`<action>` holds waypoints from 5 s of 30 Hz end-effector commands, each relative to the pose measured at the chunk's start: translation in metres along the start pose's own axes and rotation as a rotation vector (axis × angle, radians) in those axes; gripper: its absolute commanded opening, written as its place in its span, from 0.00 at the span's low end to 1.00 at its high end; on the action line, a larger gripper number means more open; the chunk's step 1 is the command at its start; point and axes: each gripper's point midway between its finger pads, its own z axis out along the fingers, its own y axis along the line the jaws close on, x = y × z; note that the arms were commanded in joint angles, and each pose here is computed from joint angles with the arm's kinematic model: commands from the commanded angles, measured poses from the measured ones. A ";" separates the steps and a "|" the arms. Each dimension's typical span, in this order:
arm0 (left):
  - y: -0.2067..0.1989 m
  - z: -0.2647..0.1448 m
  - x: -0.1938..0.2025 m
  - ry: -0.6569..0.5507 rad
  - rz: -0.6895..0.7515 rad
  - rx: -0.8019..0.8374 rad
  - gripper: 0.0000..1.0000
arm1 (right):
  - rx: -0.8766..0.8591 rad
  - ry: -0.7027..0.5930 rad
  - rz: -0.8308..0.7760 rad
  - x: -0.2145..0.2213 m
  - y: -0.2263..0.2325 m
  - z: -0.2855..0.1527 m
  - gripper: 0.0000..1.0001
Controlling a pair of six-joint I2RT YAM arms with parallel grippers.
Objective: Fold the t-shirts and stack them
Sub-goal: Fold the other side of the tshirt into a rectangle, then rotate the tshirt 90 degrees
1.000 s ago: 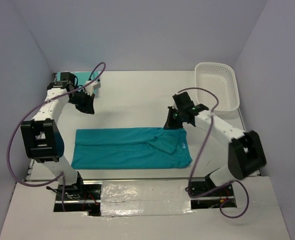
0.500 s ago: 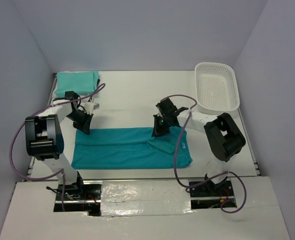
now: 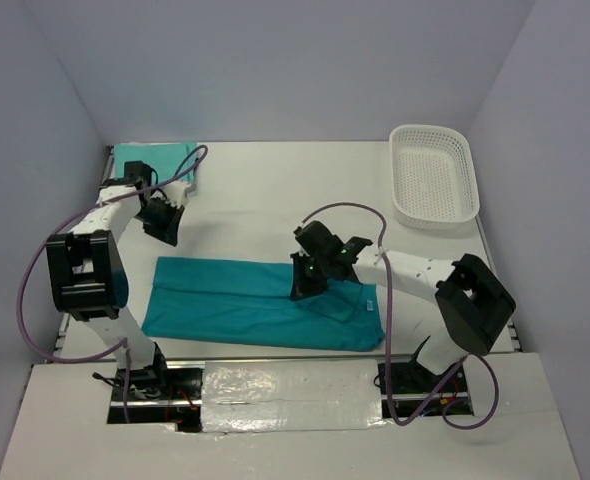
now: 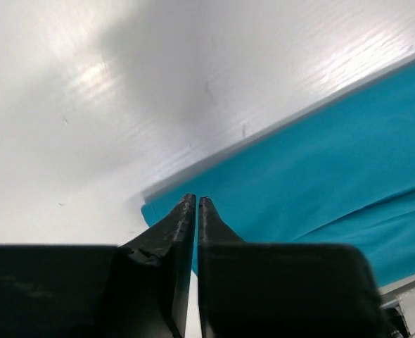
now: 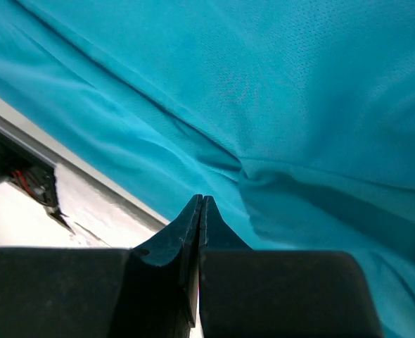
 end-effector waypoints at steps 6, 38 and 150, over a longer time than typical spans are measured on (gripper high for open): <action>-0.140 -0.026 -0.080 -0.208 0.440 0.193 0.37 | 0.002 -0.122 0.041 -0.024 0.001 -0.045 0.00; -0.369 0.070 -0.008 -0.013 0.953 0.440 0.00 | 0.065 -0.145 0.303 0.036 -0.120 -0.064 0.03; 0.067 -0.040 0.026 -0.053 -0.174 -0.287 0.99 | 0.128 -0.545 0.369 -0.405 -0.197 -0.029 0.80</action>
